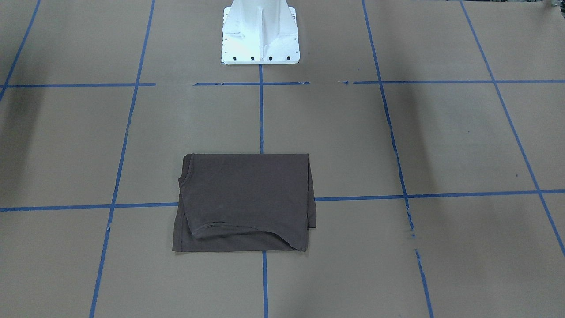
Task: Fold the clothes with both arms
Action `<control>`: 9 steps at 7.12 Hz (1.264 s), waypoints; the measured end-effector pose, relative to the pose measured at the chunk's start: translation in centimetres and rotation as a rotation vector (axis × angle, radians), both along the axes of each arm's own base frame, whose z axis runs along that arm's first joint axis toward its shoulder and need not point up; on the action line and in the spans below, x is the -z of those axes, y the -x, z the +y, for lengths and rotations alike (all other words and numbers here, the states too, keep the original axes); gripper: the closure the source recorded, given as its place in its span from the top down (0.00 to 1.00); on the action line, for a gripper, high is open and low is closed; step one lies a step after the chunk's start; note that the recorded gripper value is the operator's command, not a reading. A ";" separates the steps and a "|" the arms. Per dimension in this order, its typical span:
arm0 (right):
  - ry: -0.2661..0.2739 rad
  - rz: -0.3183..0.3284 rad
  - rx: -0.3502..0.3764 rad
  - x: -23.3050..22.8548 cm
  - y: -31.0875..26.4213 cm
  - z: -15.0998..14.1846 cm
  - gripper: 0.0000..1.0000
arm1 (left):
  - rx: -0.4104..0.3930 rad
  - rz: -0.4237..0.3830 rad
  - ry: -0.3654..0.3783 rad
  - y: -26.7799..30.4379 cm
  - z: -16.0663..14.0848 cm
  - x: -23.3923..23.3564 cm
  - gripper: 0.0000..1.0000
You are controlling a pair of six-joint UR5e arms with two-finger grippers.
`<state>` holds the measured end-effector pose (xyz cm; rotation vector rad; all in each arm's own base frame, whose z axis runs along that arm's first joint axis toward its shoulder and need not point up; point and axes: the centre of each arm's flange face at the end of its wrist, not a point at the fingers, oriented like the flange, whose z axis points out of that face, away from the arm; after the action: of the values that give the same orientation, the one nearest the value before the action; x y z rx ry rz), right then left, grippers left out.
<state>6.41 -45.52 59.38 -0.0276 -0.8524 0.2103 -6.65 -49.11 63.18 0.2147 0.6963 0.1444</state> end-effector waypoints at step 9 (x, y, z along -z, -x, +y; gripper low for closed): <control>0.022 0.008 0.065 -7.5 0.1 0.1 1.00 | 0.002 0.001 0.032 0.0 0.5 0.5 1.00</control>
<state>6.30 -45.44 66.85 -0.0749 -0.8399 0.1582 -6.61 -48.64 62.64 0.1848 0.6985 0.1314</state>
